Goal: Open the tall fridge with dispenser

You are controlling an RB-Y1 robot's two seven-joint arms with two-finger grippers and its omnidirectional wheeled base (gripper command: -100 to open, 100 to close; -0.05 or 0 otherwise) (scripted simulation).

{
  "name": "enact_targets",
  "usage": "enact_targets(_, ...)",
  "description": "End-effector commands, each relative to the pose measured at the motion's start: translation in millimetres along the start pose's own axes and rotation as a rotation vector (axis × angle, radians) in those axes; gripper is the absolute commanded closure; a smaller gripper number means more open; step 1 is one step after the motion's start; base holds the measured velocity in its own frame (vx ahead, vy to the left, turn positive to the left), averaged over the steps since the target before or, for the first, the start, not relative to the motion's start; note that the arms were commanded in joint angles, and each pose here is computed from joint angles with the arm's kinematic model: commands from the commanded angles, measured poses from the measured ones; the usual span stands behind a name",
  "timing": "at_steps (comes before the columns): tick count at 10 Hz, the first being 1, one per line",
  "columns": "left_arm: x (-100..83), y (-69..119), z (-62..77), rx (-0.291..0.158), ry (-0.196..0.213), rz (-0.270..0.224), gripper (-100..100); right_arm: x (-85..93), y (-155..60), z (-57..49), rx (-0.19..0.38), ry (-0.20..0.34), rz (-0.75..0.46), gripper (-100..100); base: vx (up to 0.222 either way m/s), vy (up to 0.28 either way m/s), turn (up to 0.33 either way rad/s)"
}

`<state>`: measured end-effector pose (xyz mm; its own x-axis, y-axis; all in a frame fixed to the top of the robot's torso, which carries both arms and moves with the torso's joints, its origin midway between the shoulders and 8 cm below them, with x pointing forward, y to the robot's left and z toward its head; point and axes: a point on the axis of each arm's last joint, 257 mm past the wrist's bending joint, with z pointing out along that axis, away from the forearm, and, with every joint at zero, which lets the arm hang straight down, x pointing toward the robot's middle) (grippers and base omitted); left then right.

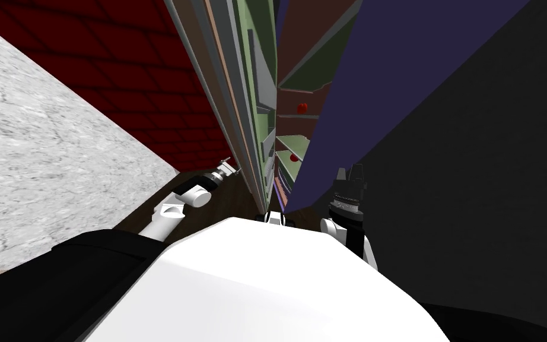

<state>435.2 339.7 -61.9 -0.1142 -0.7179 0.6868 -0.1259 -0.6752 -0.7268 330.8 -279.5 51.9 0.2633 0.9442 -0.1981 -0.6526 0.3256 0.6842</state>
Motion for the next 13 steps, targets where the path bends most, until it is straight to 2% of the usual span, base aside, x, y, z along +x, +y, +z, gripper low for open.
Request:
enact_targets(1,0.3,0.6,-0.2,-0.003,-0.001,-0.001,-100,0.0,0,0.0,0.000,0.000,0.000,0,0.000,0.000,0.000)
enact_targets(2,0.3,0.7,-0.2,-0.003,-0.001,-0.001,100,0.0,0,0.0,0.000,0.000,0.000,0,-0.005,-0.006,-0.005)
enact_targets(4,11.1,11.0,-0.6,-0.029,0.022,0.000,100,0.0,0,0.0,0.000,0.000,0.000,0,0.028,0.193,-0.091)
enact_targets(12,56.2,45.5,-6.7,-0.116,0.120,0.003,100,-0.1,0,0.0,0.000,0.000,-0.001,0,0.059,0.361,-0.130)
enact_targets(13,51.0,39.9,-6.6,-0.104,0.109,0.005,100,-0.1,0,0.0,0.000,0.000,-0.001,0,0.004,0.172,-0.047)
